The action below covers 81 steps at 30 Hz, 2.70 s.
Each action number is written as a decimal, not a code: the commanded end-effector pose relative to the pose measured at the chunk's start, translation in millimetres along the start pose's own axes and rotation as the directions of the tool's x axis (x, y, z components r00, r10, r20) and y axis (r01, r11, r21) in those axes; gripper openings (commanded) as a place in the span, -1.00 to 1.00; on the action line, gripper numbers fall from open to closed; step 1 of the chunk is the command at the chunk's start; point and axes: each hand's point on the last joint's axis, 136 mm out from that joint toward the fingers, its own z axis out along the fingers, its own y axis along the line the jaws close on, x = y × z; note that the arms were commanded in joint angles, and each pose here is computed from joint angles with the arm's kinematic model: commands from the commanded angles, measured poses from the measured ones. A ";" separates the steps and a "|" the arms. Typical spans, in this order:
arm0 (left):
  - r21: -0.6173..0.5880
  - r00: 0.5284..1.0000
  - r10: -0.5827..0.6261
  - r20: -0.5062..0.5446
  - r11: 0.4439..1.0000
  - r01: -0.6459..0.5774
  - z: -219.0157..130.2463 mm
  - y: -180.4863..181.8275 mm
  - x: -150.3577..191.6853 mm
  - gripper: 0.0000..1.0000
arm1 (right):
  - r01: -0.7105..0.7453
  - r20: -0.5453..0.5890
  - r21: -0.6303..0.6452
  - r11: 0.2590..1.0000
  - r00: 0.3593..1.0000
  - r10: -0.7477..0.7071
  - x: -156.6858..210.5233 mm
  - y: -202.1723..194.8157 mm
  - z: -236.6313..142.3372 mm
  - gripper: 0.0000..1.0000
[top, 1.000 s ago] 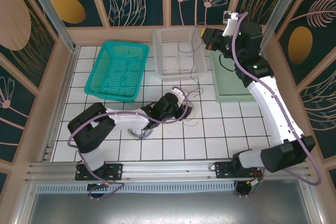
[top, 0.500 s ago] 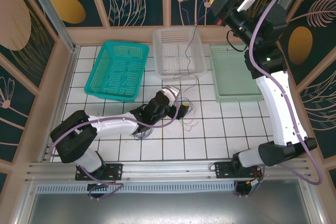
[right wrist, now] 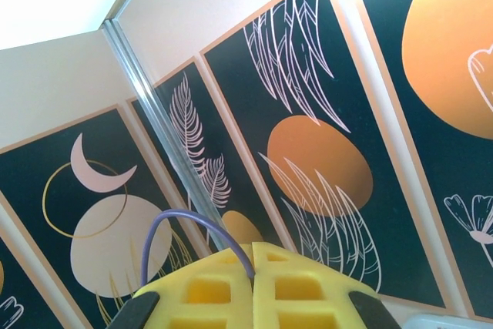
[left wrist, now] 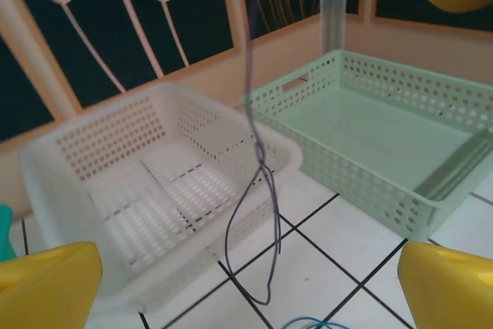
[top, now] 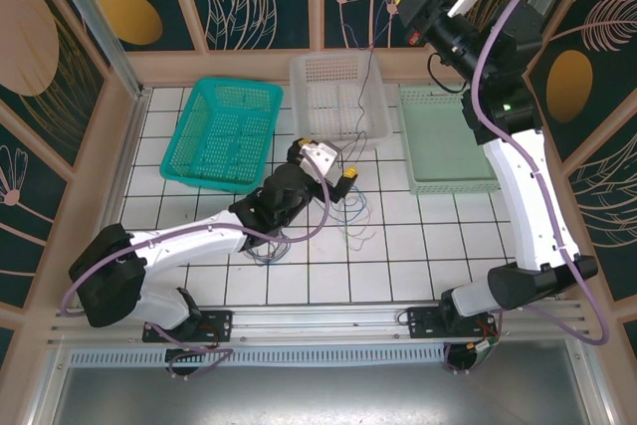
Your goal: Untangle the cables
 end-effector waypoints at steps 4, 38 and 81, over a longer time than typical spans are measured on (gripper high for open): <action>0.055 0.960 0.260 -0.103 0.965 -0.256 23.0 -8.6 30.1 0.96 | 0.000 0.008 -0.033 0.999 1.000 0.000 -15.4 11.8 -0.8 -1.00; -0.015 0.942 0.306 -0.134 0.950 -0.311 98.5 37.3 35.2 -0.54 | -0.025 -0.037 -0.066 0.998 0.999 0.022 -17.4 11.3 0.0 -1.00; -0.164 0.888 -0.452 0.087 0.872 0.460 93.6 177.1 -17.5 -0.50 | -0.099 -0.322 0.075 0.992 0.939 0.118 138.5 -152.9 79.7 -1.00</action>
